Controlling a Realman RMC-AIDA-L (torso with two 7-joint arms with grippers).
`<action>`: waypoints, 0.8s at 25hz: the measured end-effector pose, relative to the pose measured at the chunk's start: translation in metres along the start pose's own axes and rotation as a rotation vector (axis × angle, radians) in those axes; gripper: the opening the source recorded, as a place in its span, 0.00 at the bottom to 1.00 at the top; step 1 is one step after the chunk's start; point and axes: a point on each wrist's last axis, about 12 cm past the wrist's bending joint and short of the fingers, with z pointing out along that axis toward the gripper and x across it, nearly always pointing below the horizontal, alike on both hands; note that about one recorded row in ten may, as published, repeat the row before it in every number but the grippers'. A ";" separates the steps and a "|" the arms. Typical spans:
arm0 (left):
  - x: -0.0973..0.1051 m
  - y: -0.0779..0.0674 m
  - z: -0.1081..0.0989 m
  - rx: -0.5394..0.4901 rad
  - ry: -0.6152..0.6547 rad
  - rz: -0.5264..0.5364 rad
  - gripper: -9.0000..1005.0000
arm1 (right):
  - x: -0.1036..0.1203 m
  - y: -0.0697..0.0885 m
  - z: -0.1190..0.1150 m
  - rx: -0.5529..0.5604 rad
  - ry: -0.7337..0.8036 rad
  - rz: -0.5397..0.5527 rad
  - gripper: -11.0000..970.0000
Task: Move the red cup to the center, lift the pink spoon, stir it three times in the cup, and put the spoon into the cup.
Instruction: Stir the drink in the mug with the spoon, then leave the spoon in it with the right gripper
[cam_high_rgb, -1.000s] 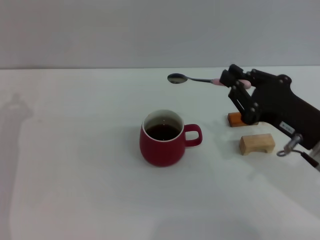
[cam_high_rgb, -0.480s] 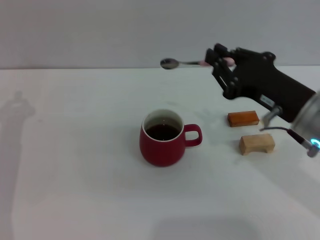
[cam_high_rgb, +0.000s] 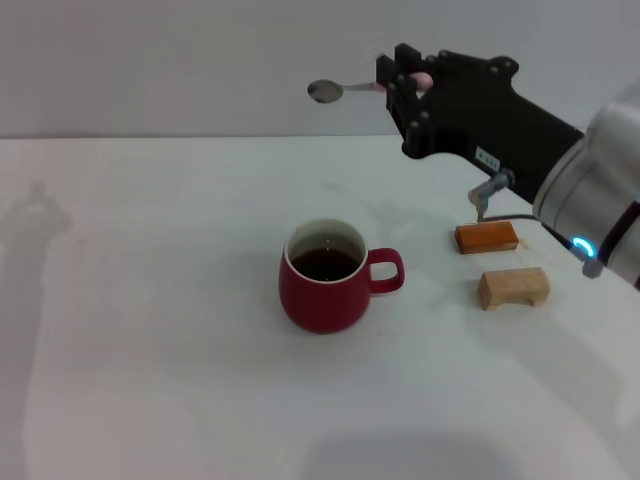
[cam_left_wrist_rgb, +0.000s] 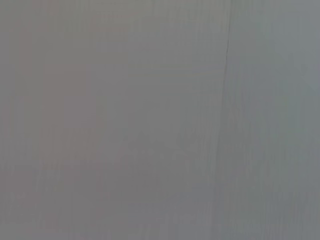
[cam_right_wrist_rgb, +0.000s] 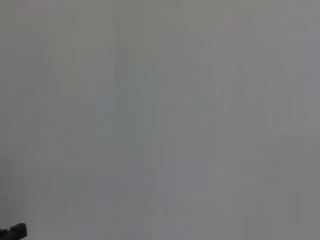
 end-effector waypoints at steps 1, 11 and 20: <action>0.000 0.001 0.000 0.000 0.003 0.003 0.01 | -0.002 0.000 0.001 0.004 0.002 -0.002 0.15; 0.001 0.001 0.000 -0.001 0.007 0.006 0.01 | -0.032 0.008 0.004 0.005 0.033 0.009 0.15; 0.001 0.001 0.000 -0.001 0.007 0.006 0.01 | -0.054 0.022 0.001 0.003 0.153 0.022 0.15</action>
